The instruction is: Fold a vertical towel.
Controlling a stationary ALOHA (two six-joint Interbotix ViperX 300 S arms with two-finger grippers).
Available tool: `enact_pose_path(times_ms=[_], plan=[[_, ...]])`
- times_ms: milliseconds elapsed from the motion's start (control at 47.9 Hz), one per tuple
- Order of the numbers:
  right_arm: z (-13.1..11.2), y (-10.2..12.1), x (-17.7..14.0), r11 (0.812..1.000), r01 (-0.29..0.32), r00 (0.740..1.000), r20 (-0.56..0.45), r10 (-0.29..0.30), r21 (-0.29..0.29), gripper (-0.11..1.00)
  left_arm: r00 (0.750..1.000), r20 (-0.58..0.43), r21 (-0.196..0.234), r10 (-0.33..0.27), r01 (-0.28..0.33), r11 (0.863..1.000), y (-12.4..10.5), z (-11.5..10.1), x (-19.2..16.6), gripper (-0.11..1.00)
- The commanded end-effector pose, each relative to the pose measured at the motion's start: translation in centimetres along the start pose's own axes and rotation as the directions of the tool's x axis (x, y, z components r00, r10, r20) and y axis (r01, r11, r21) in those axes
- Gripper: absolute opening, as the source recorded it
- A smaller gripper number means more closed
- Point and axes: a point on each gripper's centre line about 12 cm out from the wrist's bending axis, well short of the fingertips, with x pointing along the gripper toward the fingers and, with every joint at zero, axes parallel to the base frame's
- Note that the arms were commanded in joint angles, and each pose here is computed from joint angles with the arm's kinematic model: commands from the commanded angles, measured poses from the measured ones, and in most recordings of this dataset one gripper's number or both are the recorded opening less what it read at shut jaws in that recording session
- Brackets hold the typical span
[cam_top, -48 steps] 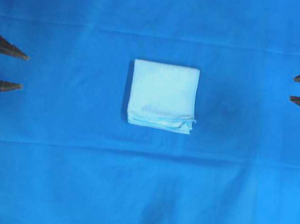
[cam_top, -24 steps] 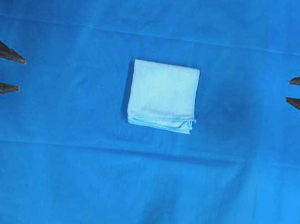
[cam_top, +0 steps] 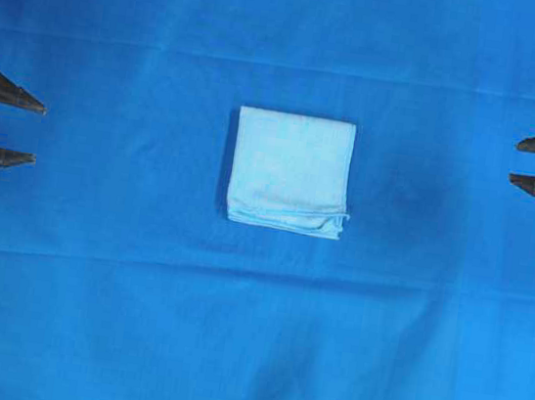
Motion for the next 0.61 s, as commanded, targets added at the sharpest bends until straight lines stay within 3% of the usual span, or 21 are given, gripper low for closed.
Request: enact_pose_path(times_ms=[0, 585], plan=[[0.55, 0.02, 0.07, 1.0, 0.001, 1.0, 0.008, -0.001, 0.003, 0.53, 1.0, 0.011, -0.001, 0.003, -0.003, 1.0, 0.03, 0.53, 0.02, 0.65], [0.51, 0.02, 0.09, 1.0, 0.002, 1.0, 0.005, -0.002, 0.002, 0.53, 1.0, 0.011, -0.001, 0.003, -0.003, 1.0, 0.03, 0.54, 0.0, 0.65]])
